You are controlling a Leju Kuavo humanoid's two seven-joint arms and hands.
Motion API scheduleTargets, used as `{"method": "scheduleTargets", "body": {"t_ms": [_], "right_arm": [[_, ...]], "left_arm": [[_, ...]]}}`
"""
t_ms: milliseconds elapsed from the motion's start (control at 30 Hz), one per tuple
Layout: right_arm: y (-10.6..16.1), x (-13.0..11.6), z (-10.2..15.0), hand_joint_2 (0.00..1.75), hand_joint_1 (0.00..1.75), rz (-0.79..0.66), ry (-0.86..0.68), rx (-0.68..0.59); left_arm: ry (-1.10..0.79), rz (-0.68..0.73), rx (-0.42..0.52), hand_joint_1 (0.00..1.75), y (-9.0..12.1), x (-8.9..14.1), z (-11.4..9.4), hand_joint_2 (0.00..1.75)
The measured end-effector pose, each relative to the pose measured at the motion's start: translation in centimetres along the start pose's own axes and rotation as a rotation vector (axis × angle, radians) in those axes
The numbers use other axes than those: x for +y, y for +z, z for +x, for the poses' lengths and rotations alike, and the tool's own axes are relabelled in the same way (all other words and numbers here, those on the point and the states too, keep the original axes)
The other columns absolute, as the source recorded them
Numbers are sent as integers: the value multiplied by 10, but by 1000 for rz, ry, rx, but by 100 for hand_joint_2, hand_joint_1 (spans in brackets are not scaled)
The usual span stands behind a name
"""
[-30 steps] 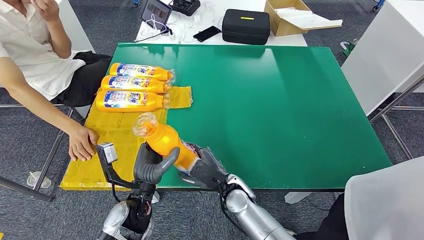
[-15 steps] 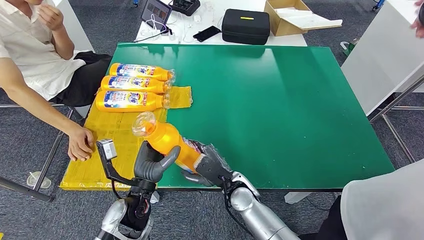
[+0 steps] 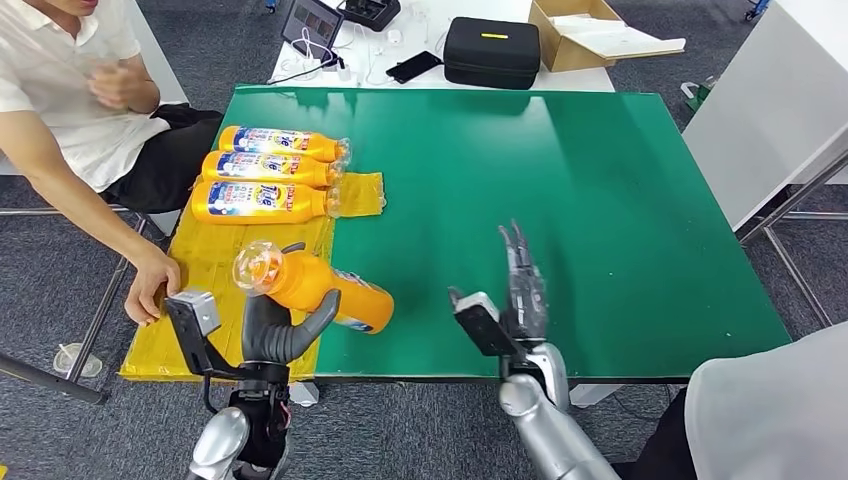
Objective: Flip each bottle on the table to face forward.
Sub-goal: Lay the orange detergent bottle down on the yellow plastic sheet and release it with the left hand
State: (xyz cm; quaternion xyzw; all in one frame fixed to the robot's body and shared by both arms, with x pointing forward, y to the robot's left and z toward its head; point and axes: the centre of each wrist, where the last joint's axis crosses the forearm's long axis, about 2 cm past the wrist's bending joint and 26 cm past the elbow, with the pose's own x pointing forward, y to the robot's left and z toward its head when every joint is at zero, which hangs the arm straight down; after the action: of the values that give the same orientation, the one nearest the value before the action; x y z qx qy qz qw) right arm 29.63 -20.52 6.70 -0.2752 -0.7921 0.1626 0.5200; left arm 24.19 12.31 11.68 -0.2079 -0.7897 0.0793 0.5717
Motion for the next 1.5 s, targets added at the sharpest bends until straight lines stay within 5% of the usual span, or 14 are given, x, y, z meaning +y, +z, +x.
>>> {"method": "scheduleTargets", "body": {"t_ms": [267,533,767,900,1033,1233,1500], "right_arm": [[20,-54,-42,0,0,-245,138,78],[38,-71,-54,0,0,-335,166,150],[57,-73,-54,0,0,-394,159,163],[63,-71,-53,0,0,-412,134,184],[55,-64,-44,175,0,-403,92,174],[36,-52,-15,175,0,-360,-31,91],[29,-42,4,175,0,-255,-201,27]], "left_arm": [[41,72,-37,175,5,2,12,175],[16,99,-66,175,5,4,18,175],[-410,177,-152,174,2,15,19,175],[-941,82,-197,170,-3,27,16,175],[-1324,-70,-101,173,-17,41,1,175],[-1675,-282,57,162,-44,62,-18,175],[-1793,-524,260,154,-62,80,-36,175]]}}
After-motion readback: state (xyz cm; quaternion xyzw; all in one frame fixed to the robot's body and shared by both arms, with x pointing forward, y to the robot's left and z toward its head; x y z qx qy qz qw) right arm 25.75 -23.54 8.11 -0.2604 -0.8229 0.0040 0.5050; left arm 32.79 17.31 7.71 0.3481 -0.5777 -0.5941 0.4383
